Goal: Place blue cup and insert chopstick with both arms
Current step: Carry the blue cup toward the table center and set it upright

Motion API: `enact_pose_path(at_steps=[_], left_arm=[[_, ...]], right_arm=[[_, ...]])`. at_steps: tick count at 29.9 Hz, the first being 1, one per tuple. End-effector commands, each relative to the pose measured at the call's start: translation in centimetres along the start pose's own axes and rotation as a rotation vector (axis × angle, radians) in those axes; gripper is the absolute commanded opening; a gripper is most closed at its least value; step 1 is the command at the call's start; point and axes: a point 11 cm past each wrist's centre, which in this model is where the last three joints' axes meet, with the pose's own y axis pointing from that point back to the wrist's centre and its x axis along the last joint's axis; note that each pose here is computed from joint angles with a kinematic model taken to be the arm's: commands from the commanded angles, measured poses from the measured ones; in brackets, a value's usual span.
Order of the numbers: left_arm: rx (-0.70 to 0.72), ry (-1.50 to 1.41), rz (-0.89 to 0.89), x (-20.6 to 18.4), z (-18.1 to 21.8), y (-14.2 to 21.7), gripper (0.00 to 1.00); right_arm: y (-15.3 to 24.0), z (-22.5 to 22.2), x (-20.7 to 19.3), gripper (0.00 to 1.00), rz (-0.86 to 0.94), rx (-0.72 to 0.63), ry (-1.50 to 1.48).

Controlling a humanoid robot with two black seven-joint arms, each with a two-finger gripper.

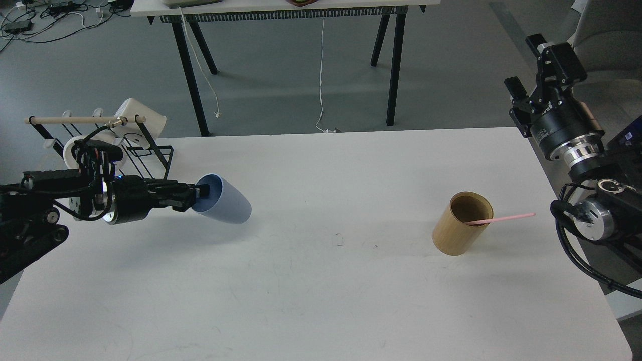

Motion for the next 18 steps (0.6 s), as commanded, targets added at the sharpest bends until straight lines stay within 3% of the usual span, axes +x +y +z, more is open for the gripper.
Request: enact_pose_path(at_steps=[1, 6, 11, 18], left_arm=[[-0.172, -0.022, 0.031, 3.2, 5.7, -3.6, 0.0], [-0.259, -0.119, -0.095, 4.5, 10.6, -9.6, 0.0], [-0.184, -0.299, -0.283, 1.9, 11.7, -15.6, 0.0], [-0.128, -0.436, -0.345, 0.8, 12.4, -18.6, 0.01]], right_arm=[[-0.3, -0.3, 2.0, 0.95, 0.066, 0.007, -0.011], [-0.7, -0.5, 4.7, 0.95, 0.187, 0.001, -0.123], [-0.8, -0.2, 6.4, 0.95, 0.25, -0.002, -0.137], [-0.8, -0.2, 6.6, 0.95, 0.252, -0.002, -0.136]])
